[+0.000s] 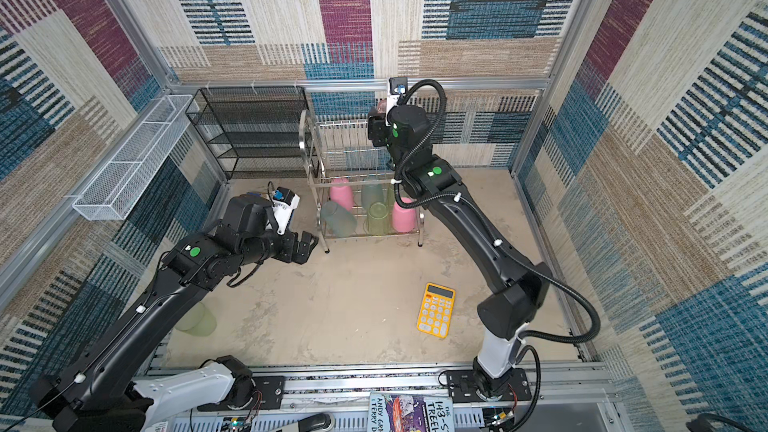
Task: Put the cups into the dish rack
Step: 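Carry the pink cup with right gripper up into the rack's upper tier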
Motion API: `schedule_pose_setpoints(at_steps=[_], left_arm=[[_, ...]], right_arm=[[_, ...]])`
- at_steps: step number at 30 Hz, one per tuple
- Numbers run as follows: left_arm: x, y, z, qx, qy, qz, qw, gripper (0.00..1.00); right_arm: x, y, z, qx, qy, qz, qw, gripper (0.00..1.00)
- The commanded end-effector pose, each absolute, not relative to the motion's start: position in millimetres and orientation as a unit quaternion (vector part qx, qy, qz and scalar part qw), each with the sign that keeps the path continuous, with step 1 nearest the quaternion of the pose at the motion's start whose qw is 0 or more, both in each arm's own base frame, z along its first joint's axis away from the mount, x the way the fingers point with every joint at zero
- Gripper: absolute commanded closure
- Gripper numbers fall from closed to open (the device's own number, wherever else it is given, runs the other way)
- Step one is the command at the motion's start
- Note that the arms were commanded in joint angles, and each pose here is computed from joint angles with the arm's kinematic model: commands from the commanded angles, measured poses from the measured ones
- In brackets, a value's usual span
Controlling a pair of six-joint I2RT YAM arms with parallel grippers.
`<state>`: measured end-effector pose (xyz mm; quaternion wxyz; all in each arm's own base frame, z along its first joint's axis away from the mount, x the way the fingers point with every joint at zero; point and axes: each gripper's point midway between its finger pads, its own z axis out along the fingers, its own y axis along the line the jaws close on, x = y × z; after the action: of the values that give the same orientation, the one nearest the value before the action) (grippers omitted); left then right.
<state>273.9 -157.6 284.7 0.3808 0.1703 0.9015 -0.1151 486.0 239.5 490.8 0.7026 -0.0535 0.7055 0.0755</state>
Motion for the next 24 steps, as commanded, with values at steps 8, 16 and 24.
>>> schedule_pose_setpoints(at_steps=[8, 16, 24], left_arm=[[272.4, -149.8, 287.1, 0.177, 0.880, -0.114, 0.425, 0.04], [267.8, -144.8, 283.9, 0.159, 0.880, -0.120, 0.431, 0.04], [264.4, -139.5, 290.1, 0.145, 0.877, -0.122, 0.441, 0.04]], right_arm=[[536.5, 237.5, 443.0, -0.049, 0.742, 0.010, 0.669, 0.35], [544.2, 223.6, 403.5, -0.037, 0.746, -0.002, 0.664, 0.35], [546.8, 207.5, 377.4, -0.020, 0.747, -0.002, 0.665, 0.34]])
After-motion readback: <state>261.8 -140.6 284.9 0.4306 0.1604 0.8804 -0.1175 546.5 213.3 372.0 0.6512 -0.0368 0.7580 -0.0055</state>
